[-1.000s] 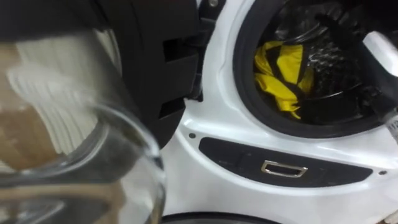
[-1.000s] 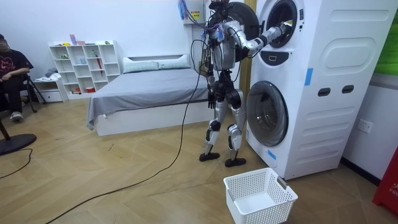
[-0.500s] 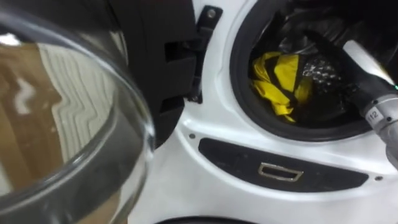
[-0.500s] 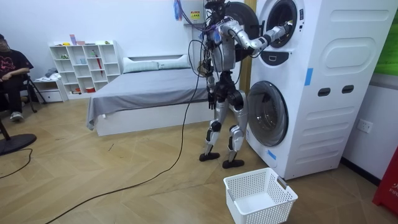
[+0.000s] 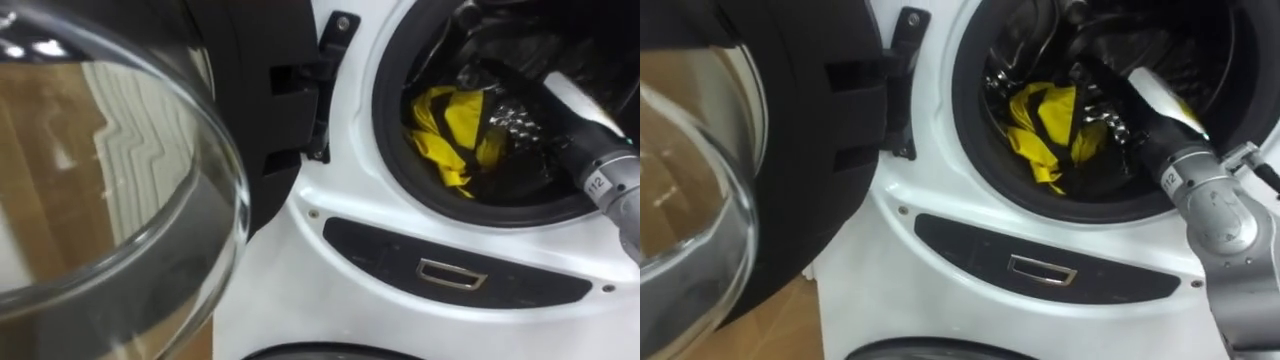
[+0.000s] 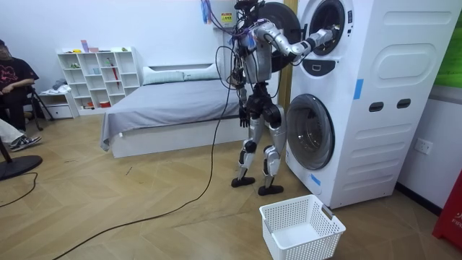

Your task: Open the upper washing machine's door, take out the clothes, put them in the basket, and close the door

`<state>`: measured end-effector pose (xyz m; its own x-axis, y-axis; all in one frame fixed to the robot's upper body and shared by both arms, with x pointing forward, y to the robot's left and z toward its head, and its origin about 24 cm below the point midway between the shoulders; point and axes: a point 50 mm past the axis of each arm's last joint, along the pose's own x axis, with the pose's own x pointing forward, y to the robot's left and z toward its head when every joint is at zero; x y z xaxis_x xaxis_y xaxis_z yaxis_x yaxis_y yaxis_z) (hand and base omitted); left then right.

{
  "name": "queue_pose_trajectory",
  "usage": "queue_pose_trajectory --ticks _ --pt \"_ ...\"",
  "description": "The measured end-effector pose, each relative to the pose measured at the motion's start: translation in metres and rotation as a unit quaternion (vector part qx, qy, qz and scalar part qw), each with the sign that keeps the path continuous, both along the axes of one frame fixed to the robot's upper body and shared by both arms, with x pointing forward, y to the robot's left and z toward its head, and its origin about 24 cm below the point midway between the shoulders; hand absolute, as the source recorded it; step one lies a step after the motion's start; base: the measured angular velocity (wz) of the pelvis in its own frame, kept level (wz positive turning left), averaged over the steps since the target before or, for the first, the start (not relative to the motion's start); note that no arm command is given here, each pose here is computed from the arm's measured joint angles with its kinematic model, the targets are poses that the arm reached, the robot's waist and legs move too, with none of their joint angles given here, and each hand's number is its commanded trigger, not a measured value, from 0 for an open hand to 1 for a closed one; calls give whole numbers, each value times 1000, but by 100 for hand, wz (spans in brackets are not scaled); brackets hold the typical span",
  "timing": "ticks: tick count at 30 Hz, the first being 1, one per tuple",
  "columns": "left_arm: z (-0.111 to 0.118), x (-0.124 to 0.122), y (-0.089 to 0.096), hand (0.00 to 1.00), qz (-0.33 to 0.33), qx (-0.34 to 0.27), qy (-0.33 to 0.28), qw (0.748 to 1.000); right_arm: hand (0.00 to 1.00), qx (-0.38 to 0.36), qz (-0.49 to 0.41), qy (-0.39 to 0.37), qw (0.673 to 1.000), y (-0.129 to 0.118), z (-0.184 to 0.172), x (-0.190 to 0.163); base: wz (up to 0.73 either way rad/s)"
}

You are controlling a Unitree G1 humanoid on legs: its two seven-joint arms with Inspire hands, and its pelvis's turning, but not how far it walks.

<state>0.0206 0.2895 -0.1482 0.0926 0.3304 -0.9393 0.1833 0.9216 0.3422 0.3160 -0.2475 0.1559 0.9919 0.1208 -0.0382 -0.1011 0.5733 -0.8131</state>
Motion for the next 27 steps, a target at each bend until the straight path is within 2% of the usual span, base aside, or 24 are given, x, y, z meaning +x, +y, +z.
queue_pose_trajectory --ticks 1,2,9,18,27 --pt "1 2 2 0 -9 2 1 1000 90 1 3 20 1000 -2 -4 3 4" --pt "1 3 3 0 -11 4 1 1000 100 -2 6 29 1000 -2 -5 4 0" --pt "3 2 7 0 -21 5 9 1000 100 -2 19 92 996 -4 -10 15 4" --pt "7 4 15 0 -39 -7 20 999 100 12 16 84 996 -4 -8 16 2" --pt "7 10 16 0 -53 -5 18 998 100 24 13 84 996 -8 -10 15 4"
